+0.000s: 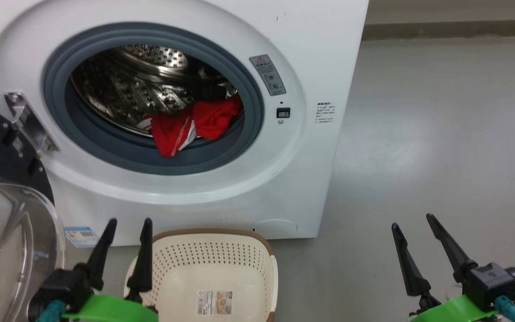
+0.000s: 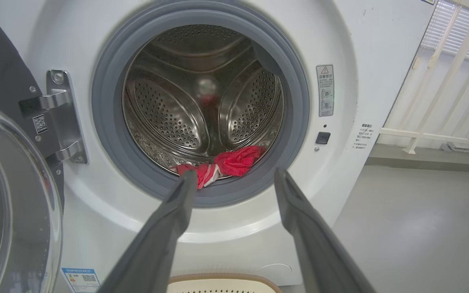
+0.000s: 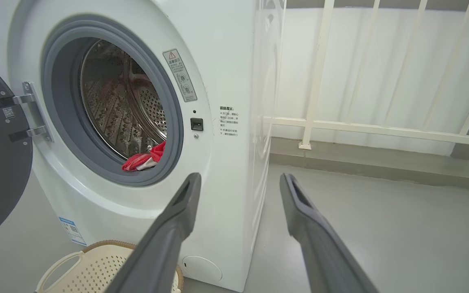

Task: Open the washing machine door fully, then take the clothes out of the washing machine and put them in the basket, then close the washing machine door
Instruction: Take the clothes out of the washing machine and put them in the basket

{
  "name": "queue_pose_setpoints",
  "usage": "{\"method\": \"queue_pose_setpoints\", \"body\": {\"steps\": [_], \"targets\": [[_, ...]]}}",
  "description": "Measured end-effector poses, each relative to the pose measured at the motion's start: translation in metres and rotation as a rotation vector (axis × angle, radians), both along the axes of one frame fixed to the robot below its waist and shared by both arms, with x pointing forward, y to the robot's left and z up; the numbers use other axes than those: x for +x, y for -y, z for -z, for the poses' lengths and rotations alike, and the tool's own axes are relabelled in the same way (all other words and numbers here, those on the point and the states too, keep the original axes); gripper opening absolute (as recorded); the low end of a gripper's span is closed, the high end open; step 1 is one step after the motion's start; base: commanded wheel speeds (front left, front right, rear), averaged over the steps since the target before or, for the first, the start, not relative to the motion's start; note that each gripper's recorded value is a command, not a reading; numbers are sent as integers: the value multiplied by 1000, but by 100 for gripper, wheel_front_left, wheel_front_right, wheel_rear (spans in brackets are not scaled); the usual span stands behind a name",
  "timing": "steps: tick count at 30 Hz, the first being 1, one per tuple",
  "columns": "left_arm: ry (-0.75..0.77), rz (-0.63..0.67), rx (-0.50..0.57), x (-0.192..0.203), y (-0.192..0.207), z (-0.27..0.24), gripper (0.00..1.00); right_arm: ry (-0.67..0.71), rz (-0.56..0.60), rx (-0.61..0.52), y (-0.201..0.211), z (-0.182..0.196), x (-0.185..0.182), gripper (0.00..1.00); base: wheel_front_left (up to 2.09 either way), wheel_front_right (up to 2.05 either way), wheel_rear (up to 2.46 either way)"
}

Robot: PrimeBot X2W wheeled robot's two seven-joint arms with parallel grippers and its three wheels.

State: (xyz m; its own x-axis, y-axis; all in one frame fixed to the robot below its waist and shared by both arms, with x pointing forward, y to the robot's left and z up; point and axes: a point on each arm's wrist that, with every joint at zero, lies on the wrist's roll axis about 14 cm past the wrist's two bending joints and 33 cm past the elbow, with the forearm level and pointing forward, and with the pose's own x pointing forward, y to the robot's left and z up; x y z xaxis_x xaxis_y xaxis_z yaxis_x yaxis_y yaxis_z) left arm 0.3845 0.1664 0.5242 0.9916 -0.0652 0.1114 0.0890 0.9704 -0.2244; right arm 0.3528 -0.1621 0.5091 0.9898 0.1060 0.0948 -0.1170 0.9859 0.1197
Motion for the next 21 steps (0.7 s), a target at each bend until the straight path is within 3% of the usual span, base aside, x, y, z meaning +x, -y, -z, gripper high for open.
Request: {"method": "queue_pose_setpoints", "body": {"steps": [8,21], "targets": [[40,4,5,46,2,-14,100,17,-26,-2,-8,-4,33,100,0,0,0],[16,6,12,130,4,1,100,-28,-60,-8,-18,23,84,100,0,0,0]]}}
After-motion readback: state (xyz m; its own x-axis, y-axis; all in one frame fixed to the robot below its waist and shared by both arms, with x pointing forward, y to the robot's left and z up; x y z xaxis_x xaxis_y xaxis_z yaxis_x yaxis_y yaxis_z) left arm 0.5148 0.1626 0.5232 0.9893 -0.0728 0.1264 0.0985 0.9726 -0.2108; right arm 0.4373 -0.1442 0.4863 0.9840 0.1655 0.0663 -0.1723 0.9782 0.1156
